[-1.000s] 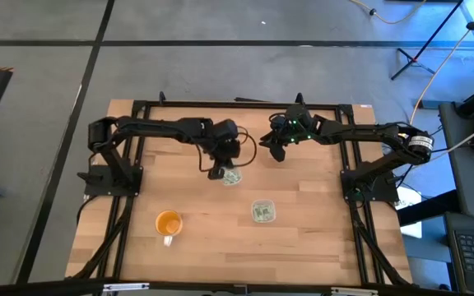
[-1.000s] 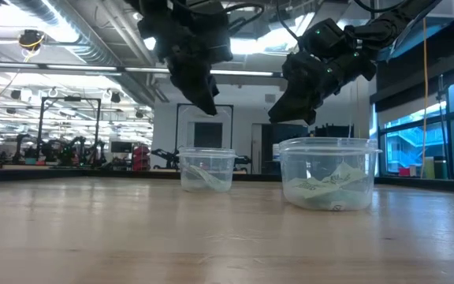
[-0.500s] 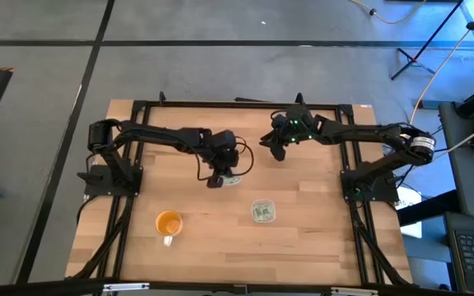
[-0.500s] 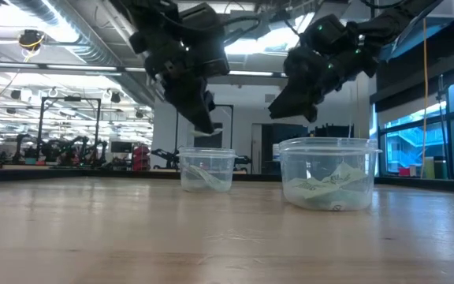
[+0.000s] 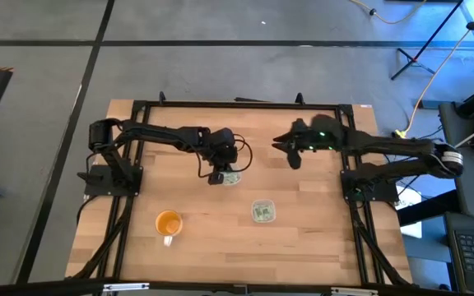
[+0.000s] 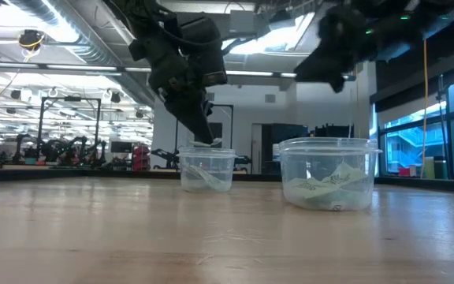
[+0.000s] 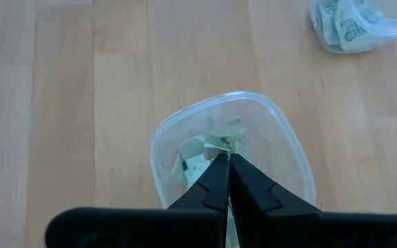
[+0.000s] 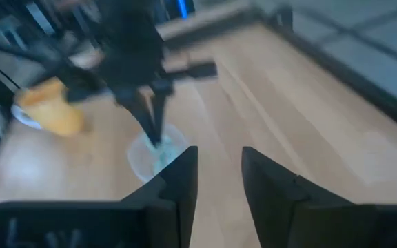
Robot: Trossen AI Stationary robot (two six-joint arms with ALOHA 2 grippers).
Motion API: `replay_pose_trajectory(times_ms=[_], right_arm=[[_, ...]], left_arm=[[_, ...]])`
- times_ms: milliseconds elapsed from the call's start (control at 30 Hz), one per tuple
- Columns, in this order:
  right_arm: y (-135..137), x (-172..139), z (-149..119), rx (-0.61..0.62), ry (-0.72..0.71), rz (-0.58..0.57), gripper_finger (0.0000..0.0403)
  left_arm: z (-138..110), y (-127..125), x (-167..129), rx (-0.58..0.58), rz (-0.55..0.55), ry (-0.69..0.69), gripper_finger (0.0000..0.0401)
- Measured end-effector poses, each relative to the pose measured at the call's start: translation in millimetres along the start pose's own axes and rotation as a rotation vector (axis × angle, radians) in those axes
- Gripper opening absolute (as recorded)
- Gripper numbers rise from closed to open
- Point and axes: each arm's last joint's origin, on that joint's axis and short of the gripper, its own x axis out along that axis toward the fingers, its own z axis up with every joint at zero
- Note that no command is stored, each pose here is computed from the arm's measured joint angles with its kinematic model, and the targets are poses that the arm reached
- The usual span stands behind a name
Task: Pick and place Stevia / Truvia into bins
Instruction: Put the green stevia packet into the top transparent container
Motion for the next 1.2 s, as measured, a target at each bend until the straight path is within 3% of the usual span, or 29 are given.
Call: replay_pose_trajectory(times_ms=[167,367,833,1000,1200], right_arm=[[6,-27,-21,0.006,-0.192,0.067,0.0116],[7,-50,-41,-0.036,-0.274,0.100,0.0116],[8,-75,-55,-0.145,-0.419,0.091,0.0116],[8,-81,-60,-0.195,-0.547,0.120,0.0116],[8,-85,-60,-0.192,-0.564,0.123,0.0116]], left_arm=[[1,0,0,0.033,-0.005,-0.009,0.0005],[1,0,0,0.029,-0.006,-0.008,0.0003],[-23,1,15,-0.020,-0.004,-0.007,0.0006],[-27,1,17,-0.015,0.000,-0.024,0.0007],[-23,2,17,-0.007,0.020,-0.054,0.0011]])
